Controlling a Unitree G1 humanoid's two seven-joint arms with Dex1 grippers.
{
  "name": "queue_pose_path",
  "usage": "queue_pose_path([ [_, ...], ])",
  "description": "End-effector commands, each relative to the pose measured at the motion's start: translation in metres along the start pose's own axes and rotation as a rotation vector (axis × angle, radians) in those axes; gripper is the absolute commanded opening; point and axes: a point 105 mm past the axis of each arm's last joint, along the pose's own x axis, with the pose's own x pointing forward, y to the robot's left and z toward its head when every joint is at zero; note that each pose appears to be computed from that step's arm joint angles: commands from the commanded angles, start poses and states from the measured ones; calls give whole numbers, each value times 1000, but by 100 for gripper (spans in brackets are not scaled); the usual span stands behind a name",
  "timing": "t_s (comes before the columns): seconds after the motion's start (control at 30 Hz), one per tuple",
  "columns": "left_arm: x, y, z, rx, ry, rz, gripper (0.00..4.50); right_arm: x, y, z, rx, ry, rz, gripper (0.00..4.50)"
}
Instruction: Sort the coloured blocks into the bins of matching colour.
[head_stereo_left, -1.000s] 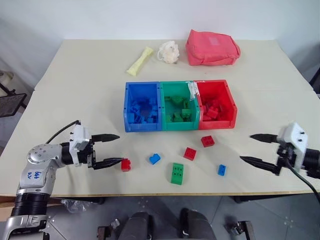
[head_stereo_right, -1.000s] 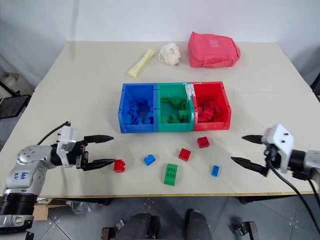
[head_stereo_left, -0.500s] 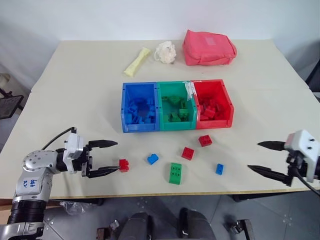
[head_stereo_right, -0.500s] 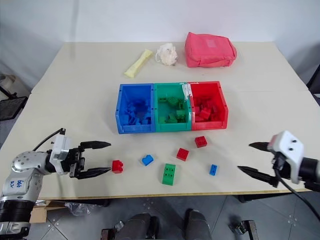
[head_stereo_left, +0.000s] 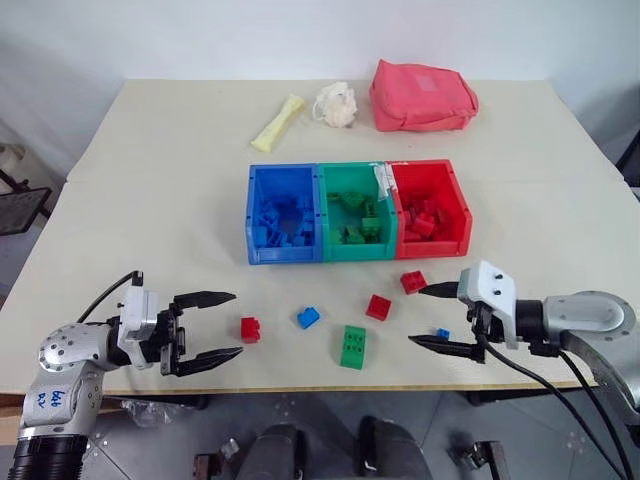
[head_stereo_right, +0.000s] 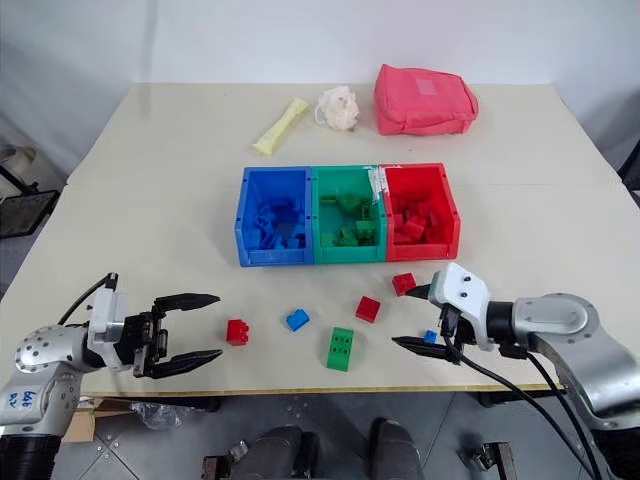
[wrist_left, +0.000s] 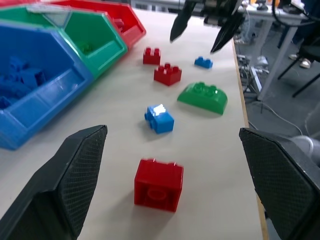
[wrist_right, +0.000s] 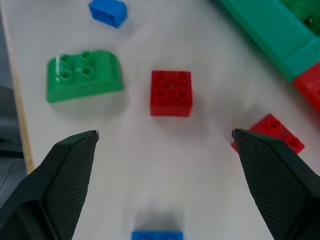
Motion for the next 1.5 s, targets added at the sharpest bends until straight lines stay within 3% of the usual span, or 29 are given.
queue_pose_path([
  [0.03,-1,-4,9,22,-29,12,450,-10,7,-4,-18,33,45,449],
  [0.27,-1,-12,8,5,-28,19,450,-7,14,-23,-17,81,70,449],
  [0.63,0,-15,7,-2,-31,33,450,-2,-2,-45,25,122,31,449],
  [0.77,1,-12,7,4,-34,36,450,0,-5,-50,39,136,21,358],
  [0.97,4,-8,8,13,-42,35,450,0,-6,-46,25,114,8,147],
  [1.1,5,-4,7,17,-44,34,450,0,-8,-43,14,101,-5,140],
  [1.33,12,12,13,66,-66,80,450,0,-20,9,-51,-54,-65,140],
  [1.5,17,29,20,112,-84,183,450,9,-35,68,-124,-253,-141,140],
])
